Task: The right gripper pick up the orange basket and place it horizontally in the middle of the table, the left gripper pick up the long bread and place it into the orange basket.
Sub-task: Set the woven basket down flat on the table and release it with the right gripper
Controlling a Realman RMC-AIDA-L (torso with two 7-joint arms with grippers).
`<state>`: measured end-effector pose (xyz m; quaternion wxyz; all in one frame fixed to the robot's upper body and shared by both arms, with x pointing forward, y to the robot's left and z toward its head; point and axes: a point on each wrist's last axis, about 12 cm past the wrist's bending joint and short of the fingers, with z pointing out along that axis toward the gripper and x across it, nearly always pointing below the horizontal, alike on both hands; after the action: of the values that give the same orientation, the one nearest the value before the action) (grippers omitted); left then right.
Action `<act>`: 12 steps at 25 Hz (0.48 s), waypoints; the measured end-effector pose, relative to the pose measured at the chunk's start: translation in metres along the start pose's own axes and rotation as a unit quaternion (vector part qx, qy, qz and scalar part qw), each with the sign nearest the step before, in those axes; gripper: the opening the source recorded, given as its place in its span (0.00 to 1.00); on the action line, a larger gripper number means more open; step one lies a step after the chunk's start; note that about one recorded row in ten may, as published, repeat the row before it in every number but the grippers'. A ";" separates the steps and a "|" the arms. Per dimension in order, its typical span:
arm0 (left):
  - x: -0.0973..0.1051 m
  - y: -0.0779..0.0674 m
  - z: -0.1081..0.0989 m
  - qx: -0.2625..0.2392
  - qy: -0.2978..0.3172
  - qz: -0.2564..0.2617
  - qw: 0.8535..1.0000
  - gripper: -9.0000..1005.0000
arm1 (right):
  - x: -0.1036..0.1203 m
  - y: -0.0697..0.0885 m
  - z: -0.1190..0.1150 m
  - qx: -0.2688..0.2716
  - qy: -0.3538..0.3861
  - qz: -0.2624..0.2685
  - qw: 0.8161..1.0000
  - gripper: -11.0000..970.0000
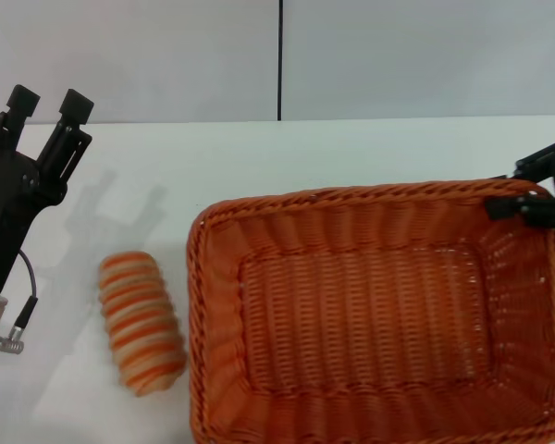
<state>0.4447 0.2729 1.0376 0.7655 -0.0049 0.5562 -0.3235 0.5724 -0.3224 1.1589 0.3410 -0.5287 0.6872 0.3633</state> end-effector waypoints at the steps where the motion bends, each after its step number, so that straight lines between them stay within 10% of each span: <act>1: 0.000 0.000 0.000 0.000 0.000 0.000 1.000 0.78 | 0.001 -0.001 0.008 0.005 0.001 -0.002 1.000 0.20; 12: 0.001 -0.001 -0.001 0.001 0.006 -0.002 1.000 0.76 | -0.002 -0.007 0.022 0.025 -0.007 -0.004 1.000 0.20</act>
<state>0.4436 0.2722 1.0363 0.7618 -0.0035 0.5603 -0.3251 0.5819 -0.3037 1.1486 0.3603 -0.5201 0.6916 0.3483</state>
